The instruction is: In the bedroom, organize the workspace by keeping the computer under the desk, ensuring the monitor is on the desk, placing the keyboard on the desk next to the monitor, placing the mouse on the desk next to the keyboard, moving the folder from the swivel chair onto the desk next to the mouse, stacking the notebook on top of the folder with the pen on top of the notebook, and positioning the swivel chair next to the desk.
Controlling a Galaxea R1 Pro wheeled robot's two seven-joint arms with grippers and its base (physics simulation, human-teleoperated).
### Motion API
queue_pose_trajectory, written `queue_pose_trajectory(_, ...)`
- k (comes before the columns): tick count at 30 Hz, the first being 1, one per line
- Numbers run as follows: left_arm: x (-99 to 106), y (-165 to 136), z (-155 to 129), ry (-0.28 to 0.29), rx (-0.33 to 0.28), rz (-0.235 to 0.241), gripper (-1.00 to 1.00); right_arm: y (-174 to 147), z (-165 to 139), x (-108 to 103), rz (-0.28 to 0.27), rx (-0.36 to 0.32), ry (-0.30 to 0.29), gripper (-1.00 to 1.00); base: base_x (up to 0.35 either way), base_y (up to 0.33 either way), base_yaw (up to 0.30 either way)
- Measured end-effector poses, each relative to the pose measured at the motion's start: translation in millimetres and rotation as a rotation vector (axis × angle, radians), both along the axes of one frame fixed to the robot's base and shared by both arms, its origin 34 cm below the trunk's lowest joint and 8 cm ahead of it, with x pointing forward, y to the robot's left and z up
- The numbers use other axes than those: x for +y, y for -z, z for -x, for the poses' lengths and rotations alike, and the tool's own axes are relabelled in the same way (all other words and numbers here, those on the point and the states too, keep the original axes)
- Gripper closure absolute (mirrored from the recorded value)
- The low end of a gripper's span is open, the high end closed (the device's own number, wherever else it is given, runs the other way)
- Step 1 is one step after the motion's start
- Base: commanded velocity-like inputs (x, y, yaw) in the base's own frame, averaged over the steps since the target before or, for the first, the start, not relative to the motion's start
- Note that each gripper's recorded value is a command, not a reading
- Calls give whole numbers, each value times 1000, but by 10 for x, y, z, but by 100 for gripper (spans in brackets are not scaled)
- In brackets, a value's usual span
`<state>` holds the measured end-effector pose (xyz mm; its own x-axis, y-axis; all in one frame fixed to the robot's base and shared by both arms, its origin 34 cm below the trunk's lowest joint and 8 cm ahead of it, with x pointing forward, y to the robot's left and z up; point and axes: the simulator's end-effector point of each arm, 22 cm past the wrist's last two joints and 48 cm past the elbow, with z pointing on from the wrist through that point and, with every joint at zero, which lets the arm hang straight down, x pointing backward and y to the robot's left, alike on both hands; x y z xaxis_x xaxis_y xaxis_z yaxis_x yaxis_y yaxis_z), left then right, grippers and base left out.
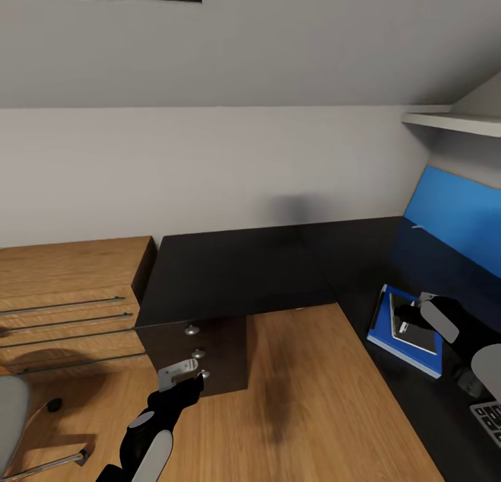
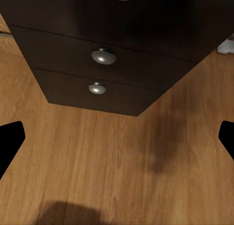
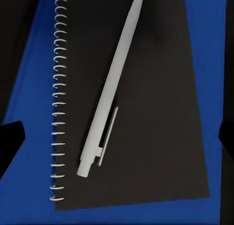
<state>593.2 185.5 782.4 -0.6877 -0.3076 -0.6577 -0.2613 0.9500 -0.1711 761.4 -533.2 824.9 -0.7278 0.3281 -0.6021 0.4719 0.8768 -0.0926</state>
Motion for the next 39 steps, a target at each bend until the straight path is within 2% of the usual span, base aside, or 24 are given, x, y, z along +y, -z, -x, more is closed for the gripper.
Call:
queue_pose_trajectory(7,0,-61,9,0,2,0,-100,-162,-95,58,1,-34,-15,-100,0,0,0)
queue_pose_trajectory(11,1,-51,14,2,4,0,-100,-252,-213,341,10,-95,-89,-100,0,0,0)
queue_pose_trajectory(13,-2,-41,19,3,7,1,-100,-287,-191,667,37,-129,-160,-100,0,0,0)
queue_pose_trajectory(17,1,-34,22,2,8,-1,-100,-353,-109,1008,87,-156,-182,-100,-51,0,0)
queue_pose_trajectory(19,9,-29,22,0,10,-3,-100,-243,-51,1469,75,-152,-204,-100,-244,0,0)
queue_pose_trajectory(22,5,-28,22,2,10,-3,-100,-107,-12,2096,70,-144,-282,-100,-303,0,0)
queue_pose_trajectory(23,2,-24,25,3,12,-2,-100,-78,4,2202,71,-142,-298,-100,-321,0,0)
queue_pose_trajectory(24,2,1,38,4,18,-3,-100,-6,50,2400,65,-136,-324,-100,-327,0,0)
queue_pose_trajectory(25,8,55,64,5,31,-7,-100,88,116,2585,56,-128,-344,-100,-329,0,0)
queue_pose_trajectory(27,18,141,109,5,52,-12,-100,193,197,2749,49,-121,-361,-100,-331,0,0)
queue_pose_trajectory(28,33,260,176,6,81,-20,-100,289,276,2877,42,-118,-374,-100,-311,0,0)
queue_pose_trajectory(29,56,407,266,7,118,-31,-100,374,356,2995,40,-118,-390,-100,-174,0,0)
queue_pose_trajectory(31,162,835,578,7,231,-71,-100,571,564,3302,39,-125,-444,-100,-100,0,0)
queue_pose_trajectory(33,252,1089,794,0,296,-97,-100,747,721,3424,50,-126,-472,-100,-47,0,0)
queue_pose_trajectory(35,400,1355,1063,-30,352,-130,-100,1006,942,3466,85,-129,-497,-100,-21,0,0)
queue_pose_trajectory(37,481,1451,1181,-54,364,-145,-100,1130,1065,3478,109,-133,-512,-100,-9,0,0)
queue_pose_trajectory(38,616,1602,1345,-103,360,-169,-100,1377,1308,3520,160,-141,-556,-100,-4,0,0)
queue_pose_trajectory(39,672,1671,1450,-119,364,-184,-100,1512,1468,3479,193,-141,-574,-100,-3,0,0)
